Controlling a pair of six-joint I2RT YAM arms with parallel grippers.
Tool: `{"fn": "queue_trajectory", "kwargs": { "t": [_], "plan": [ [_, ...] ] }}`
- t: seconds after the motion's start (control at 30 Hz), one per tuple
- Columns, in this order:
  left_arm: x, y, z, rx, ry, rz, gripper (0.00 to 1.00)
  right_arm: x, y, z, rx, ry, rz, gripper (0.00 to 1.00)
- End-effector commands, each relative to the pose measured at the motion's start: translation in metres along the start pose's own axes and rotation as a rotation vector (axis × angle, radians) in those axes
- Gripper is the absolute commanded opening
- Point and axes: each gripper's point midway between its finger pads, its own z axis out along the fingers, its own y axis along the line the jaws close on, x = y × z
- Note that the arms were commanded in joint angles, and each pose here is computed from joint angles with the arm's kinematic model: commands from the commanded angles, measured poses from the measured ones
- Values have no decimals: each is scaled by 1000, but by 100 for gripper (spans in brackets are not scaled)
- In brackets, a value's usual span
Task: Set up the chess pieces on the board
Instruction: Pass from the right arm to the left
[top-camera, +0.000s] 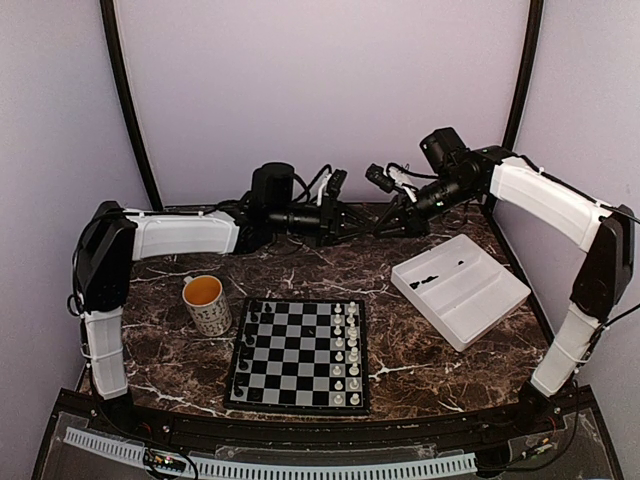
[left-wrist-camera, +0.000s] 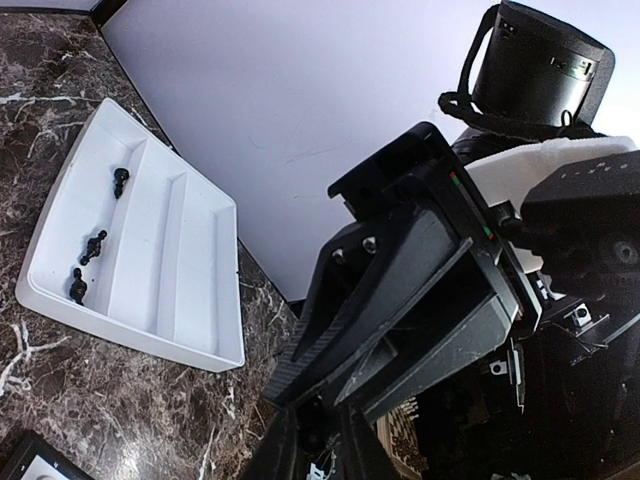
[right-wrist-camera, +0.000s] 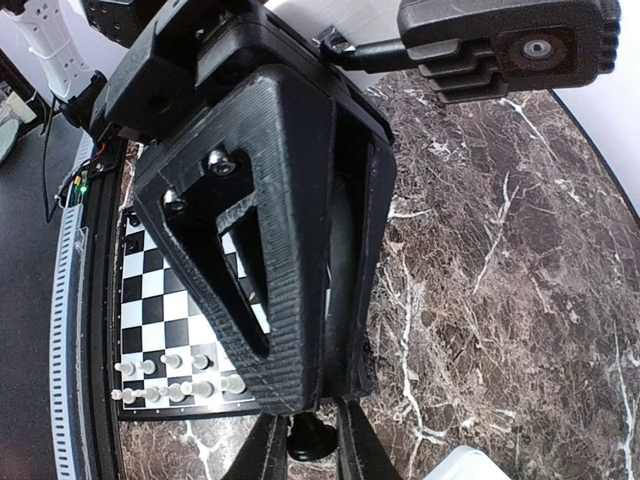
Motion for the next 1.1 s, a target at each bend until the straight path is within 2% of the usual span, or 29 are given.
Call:
{"fn": "queue_trajectory", "kwargs": {
  "t": [0.0,0.13,0.33,0.53,0.8,0.93,1.07],
  "plan": [
    [0,-15,1,68,19,7,18,-19,-10,-1,58,-38,-33,16],
    [1,-15,3,77,24,-11,17,-19,-14,-1,81,-36,-25,16],
    [-1,-17,4,93,28,-23,6,-22,-16,-1,96,-40,-25,16],
    [-2,-15,2,94,25,-38,1,-21,-14,1,83,-41,-18,20],
    [-4,0,-14,34,17,-40,1,-15,-1,-7,38,-31,-18,37],
    [1,13,-28,-64,37,-12,1,-19,2,-32,21,-89,2,47],
    [11,25,-47,-209,85,38,1,-13,-1,-49,17,-106,29,49]
  ]
}}
